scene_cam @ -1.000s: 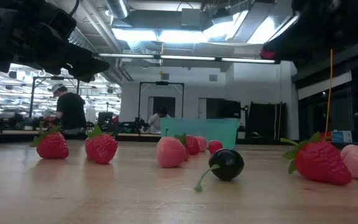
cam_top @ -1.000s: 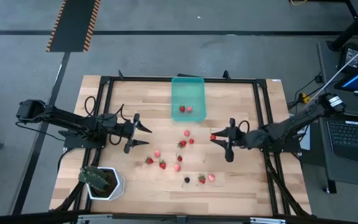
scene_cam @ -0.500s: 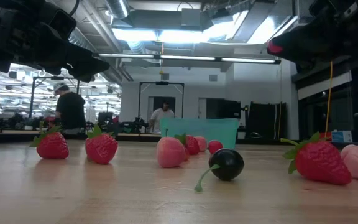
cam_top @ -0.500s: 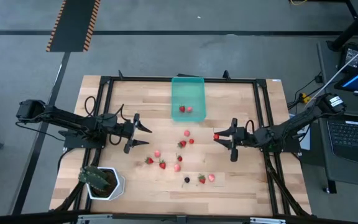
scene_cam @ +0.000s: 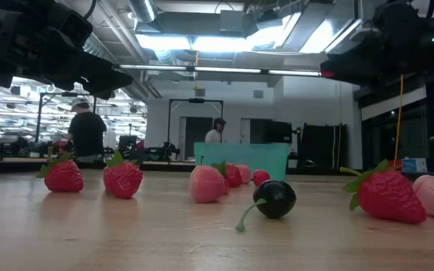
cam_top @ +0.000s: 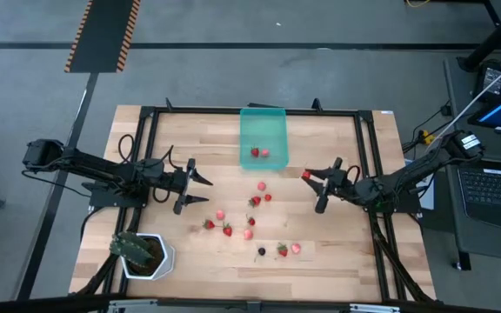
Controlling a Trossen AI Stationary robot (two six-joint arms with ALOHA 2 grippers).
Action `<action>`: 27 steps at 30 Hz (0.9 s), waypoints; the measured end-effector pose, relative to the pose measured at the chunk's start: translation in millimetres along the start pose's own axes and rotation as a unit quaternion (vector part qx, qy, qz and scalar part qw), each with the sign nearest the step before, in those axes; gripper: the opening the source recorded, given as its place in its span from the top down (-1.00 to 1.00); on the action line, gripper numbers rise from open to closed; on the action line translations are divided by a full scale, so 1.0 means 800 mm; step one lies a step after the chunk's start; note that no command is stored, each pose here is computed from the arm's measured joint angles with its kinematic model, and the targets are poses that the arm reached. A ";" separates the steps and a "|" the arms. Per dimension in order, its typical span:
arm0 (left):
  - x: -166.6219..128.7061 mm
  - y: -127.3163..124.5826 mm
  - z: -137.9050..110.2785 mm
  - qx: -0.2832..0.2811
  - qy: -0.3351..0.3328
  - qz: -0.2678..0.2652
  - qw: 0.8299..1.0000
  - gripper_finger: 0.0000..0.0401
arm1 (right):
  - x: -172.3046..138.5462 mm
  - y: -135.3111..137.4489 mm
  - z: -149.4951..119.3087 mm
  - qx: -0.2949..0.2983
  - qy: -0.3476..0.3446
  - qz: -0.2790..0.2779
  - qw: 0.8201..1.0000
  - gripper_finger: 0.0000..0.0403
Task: Pick and placing Produce into tupperware
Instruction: Put the red cherry into the blue bin
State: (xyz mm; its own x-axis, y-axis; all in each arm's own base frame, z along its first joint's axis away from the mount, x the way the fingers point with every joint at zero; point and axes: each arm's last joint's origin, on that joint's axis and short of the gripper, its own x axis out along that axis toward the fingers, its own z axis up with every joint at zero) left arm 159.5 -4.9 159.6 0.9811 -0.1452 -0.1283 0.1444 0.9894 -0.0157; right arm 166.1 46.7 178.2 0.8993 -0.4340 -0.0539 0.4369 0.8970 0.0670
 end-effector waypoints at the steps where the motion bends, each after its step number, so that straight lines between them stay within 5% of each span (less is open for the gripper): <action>1: 0.000 0.000 0.000 0.000 0.000 0.000 1.000 -0.22 | 0.000 -0.001 0.000 -0.002 -0.002 -0.016 1.000 0.43; 7: 0.000 0.000 0.000 0.001 0.000 0.000 1.000 -0.22 | 0.007 -0.009 -0.001 -0.016 -0.002 -0.075 0.997 0.43; 27: 0.000 0.000 0.000 0.004 0.000 0.001 1.000 -0.22 | 0.104 -0.051 0.019 0.004 0.134 -0.020 0.991 0.43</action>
State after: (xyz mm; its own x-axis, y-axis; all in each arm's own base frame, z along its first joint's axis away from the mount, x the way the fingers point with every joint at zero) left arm 159.5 -4.9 159.7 0.9813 -0.1437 -0.1283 0.1438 0.9896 -0.0079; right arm 223.5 -27.3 185.8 0.8439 -0.4312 -0.3191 0.4741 0.8779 0.0675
